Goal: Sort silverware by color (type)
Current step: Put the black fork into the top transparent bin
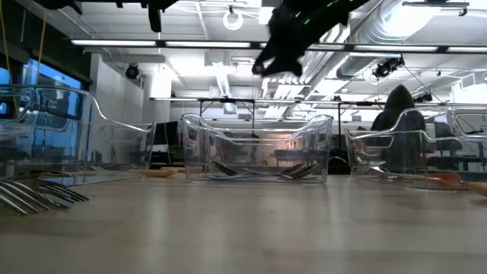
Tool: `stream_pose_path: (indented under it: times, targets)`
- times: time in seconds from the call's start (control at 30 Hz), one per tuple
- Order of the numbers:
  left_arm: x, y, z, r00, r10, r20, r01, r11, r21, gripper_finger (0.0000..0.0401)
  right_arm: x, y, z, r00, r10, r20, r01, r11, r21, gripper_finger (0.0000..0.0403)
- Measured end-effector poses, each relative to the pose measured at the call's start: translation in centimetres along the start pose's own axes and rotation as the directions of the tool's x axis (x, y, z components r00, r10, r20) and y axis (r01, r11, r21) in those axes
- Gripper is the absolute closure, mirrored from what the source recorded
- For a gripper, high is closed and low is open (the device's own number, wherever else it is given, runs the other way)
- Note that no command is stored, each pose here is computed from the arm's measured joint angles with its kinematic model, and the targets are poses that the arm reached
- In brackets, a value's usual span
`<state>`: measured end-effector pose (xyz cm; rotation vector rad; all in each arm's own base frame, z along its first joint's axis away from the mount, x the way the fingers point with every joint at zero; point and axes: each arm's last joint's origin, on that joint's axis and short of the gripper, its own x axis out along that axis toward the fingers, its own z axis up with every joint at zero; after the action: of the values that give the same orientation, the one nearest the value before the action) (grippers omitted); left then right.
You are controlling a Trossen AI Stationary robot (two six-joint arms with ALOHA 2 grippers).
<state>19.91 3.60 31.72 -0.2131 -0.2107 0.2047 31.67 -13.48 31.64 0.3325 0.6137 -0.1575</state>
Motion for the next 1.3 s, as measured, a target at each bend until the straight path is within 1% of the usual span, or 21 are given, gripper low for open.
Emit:
stream_pose_path:
  times: [0.13, 0.2, 0.3, 0.37, 0.43, 0.57, 0.63, 0.77, 0.87, 0.97, 1.03, 1.1, 1.2, 1.23, 1.3]
  targets:
    - [0.0, 0.0, 0.0, 1.0, 0.0, 0.0, 0.0, 1.0, 0.026, 0.0401, -3.0, 3.1, -2.6, 0.981, 0.053, 0.189, -0.059, 0.998, 0.026, 0.0206]
    - [0.0, 0.0, 0.0, 1.0, 0.0, -0.001, 0.0, 1.0, 0.026, 0.0401, -4.0, 4.3, -3.8, 0.954, 0.071, 0.29, -0.083, 0.996, 0.03, 0.0206]
    - [0.0, 0.0, 0.0, 1.0, 0.001, -0.004, 0.0, 1.0, 0.018, 0.0401, -5.0, 5.7, -5.4, 0.902, 0.106, 0.419, -0.126, 0.992, 0.021, 0.0206]
    - [0.0, 0.0, -0.1, 1.0, 0.002, -0.013, -0.002, 1.0, 0.019, 0.0401, -5.4, 6.3, -6.2, 0.868, 0.118, 0.482, -0.138, 0.99, 0.006, 0.0206]
    - [0.0, 0.0, -0.2, 1.0, 0.004, -0.02, -0.004, 1.0, 0.02, 0.0401, -5.4, 6.6, -6.9, 0.845, 0.133, 0.518, -0.143, 0.99, -0.021, 0.0206]
    - [0.0, 0.1, -0.4, 0.999, 0.008, -0.038, -0.007, 1.0, 0.021, 0.0401, -4.9, 6.8, -7.8, 0.834, 0.149, 0.532, -0.149, 0.988, -0.043, 0.0206]
    - [0.0, 0.1, -0.5, 0.998, 0.013, -0.056, -0.011, 1.0, 0.022, 0.0401, -4.8, 6.8, -7.8, 0.836, 0.149, 0.528, -0.15, 0.988, -0.041, 0.0206]
    - [0.0, 0.1, -0.6, 0.998, 0.015, -0.066, -0.013, 1.0, 0.023, 0.0401, -4.9, 6.8, -7.7, 0.827, 0.152, 0.541, -0.151, 0.987, -0.046, 0.0206]
    - [0.0, 0.1, -0.7, 0.998, 0.015, -0.068, -0.013, 1.0, 0.025, 0.0401, -5.0, 6.9, -7.5, 0.812, 0.159, 0.561, -0.138, 0.987, -0.08, 0.0206]
    - [0.0, 0.2, -0.7, 0.997, 0.017, -0.075, -0.014, 0.999, 0.037, 0.0401, -5.0, 6.9, -7.5, 0.812, 0.159, 0.561, -0.109, 0.987, -0.122, 0.0206]
    - [0.0, 0.2, -0.8, 0.996, 0.019, -0.084, -0.015, 0.999, 0.05, 0.0401, -5.0, 6.9, -7.5, 0.812, 0.159, 0.561, -0.108, 0.987, -0.123, 0.0206]
    - [0.0, 0.2, -0.8, 0.996, 0.023, -0.084, -0.02, 0.999, 0.033, 0.04, -5.0, 6.9, -7.5, 0.812, 0.159, 0.561, -0.11, 0.987, -0.12, 0.0206]
    - [0.0, 0.4, -0.8, 0.992, 0.078, -0.096, -0.083, 0.995, -0.051, 0.0397, -5.0, 6.8, -7.5, 0.812, 0.149, 0.564, -0.102, 0.988, -0.115, 0.0206]
    - [0.1, 0.6, -0.7, 0.987, 0.11, -0.12, -0.118, 0.991, -0.065, 0.0393, -5.0, 6.8, -7.5, 0.812, 0.147, 0.565, -0.1, 0.988, -0.114, 0.0206]
    - [0.4, 1.2, -0.2, 0.965, 0.182, -0.19, -0.196, 0.979, -0.056, 0.038, -5.0, 6.8, -7.5, 0.812, 0.145, 0.565, -0.099, 0.989, -0.112, 0.0206]
